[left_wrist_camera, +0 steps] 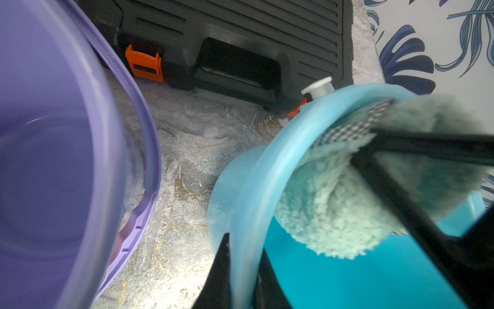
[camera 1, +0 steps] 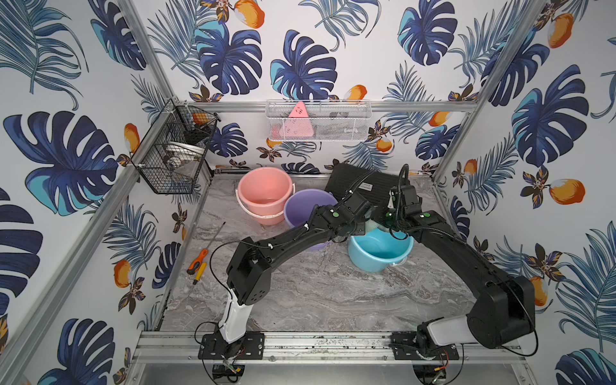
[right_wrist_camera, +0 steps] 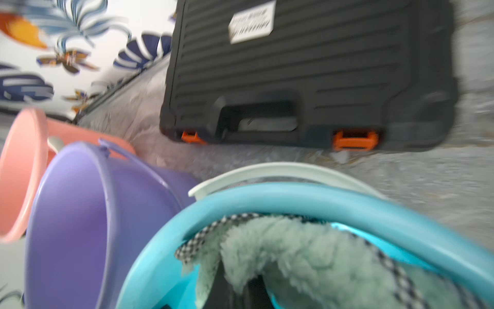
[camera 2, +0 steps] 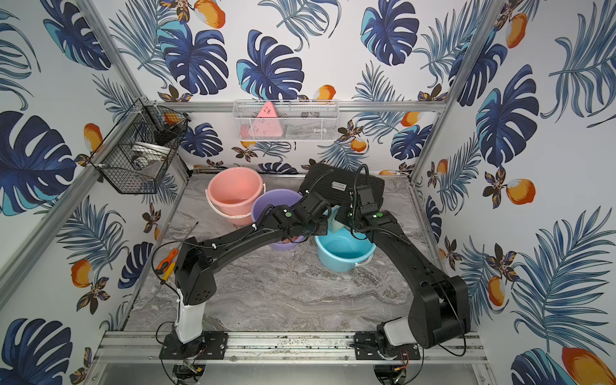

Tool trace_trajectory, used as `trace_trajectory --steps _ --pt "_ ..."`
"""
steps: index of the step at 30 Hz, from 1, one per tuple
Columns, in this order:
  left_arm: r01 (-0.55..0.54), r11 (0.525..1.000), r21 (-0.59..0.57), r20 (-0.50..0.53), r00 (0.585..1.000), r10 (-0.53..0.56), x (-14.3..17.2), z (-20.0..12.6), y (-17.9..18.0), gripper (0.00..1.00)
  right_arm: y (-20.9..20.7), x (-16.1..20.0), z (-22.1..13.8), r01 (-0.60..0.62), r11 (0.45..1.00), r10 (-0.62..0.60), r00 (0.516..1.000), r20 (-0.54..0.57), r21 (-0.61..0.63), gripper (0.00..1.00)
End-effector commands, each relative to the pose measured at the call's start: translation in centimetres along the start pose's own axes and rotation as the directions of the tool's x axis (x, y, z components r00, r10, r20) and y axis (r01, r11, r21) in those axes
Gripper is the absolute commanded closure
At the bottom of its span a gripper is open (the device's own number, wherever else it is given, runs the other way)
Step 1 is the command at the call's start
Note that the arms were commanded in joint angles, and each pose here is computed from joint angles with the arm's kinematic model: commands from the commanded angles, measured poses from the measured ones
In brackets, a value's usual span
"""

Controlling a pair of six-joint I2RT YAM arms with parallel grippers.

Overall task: Wipe the inside of the bucket with a cloth
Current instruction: Wipe the dirt from the inside of the bucket.

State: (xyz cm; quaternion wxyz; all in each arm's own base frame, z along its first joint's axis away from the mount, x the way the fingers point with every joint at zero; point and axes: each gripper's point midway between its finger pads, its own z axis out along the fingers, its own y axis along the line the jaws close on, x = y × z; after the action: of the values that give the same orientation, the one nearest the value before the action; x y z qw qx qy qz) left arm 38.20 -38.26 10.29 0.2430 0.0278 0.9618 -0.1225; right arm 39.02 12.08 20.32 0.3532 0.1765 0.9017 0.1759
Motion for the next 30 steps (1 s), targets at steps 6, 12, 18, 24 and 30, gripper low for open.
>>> trace_trajectory --steps 6,12,18,24,30 --pt "-0.059 0.998 -0.009 0.009 0.998 0.059 -0.4 -0.5 -0.7 1.00 6.9 -0.5 0.6 0.063 0.961 -0.081 0.995 -0.057 -0.270 1.00" --pt "-0.151 0.987 -0.046 0.073 0.985 0.155 -1.7 -1.9 -2.5 1.00 7.2 -0.2 1.3 0.116 0.962 -0.142 0.986 -0.088 -0.245 1.00" --pt "-0.189 0.980 -0.056 0.114 0.974 0.194 -2.5 -2.8 -3.7 1.00 3.2 -2.3 -0.7 0.167 0.986 -0.167 0.986 -0.002 -0.027 1.00" --pt "-0.200 0.977 -0.074 0.218 0.953 0.212 -4.0 -4.7 -4.3 1.00 -0.3 -2.3 -2.9 0.184 0.972 -0.185 0.983 -0.007 0.144 1.00" --pt "-0.208 0.974 -0.088 0.275 0.935 0.225 -5.4 -6.0 -4.7 1.00 -3.6 -1.1 -4.2 0.121 0.970 -0.121 0.993 -0.014 0.209 1.00"
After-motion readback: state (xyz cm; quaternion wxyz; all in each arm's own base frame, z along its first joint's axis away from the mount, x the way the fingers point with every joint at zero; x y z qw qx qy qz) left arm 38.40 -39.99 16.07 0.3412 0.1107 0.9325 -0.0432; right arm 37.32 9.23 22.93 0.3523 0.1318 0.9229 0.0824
